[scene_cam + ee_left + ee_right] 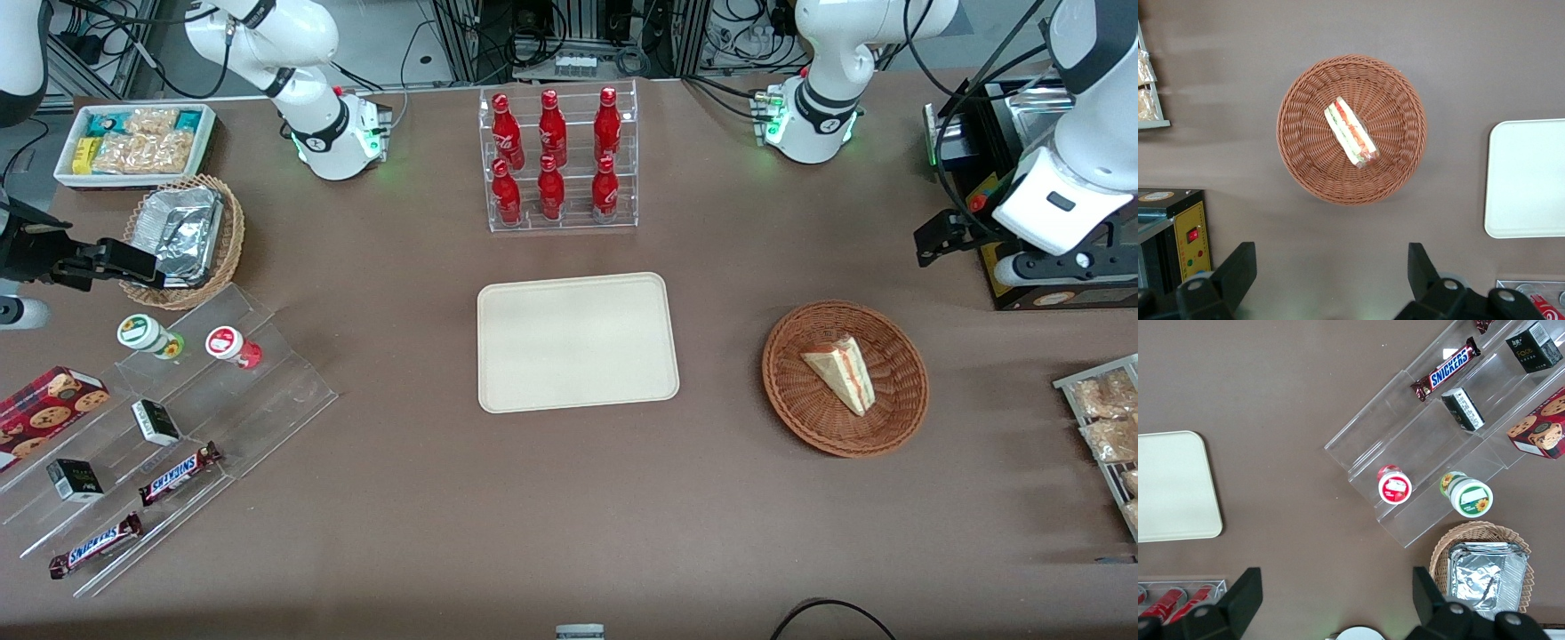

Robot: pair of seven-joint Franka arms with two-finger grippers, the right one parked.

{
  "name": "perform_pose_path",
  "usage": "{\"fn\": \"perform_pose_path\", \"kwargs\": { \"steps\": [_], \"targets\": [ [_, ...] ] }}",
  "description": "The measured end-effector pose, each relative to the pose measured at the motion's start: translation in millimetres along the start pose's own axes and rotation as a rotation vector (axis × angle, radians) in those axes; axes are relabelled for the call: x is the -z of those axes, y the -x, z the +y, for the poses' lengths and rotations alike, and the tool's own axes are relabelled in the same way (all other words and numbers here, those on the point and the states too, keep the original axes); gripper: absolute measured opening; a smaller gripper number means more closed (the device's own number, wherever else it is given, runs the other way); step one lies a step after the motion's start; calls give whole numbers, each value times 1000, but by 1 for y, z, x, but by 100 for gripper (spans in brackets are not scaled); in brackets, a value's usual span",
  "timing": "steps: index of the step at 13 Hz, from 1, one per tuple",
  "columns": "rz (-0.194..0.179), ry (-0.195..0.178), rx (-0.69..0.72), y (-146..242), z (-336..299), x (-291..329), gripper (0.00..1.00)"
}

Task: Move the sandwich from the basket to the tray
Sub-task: 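Lower the open left gripper over the sandwich in the wicker basket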

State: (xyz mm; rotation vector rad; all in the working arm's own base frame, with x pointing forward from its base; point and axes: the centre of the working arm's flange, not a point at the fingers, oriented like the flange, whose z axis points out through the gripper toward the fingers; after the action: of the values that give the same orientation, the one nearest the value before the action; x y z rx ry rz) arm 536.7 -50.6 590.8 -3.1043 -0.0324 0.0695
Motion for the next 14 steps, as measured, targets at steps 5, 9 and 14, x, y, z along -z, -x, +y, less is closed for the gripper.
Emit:
{"fn": "perform_pose_path", "kwargs": {
  "steps": [5,9,14],
  "targets": [
    [5,1,-39,-2,-1,2,100],
    [-9,3,-40,-18,-1,-24,100],
    [10,11,-9,-48,4,-126,100]
  ]
}}
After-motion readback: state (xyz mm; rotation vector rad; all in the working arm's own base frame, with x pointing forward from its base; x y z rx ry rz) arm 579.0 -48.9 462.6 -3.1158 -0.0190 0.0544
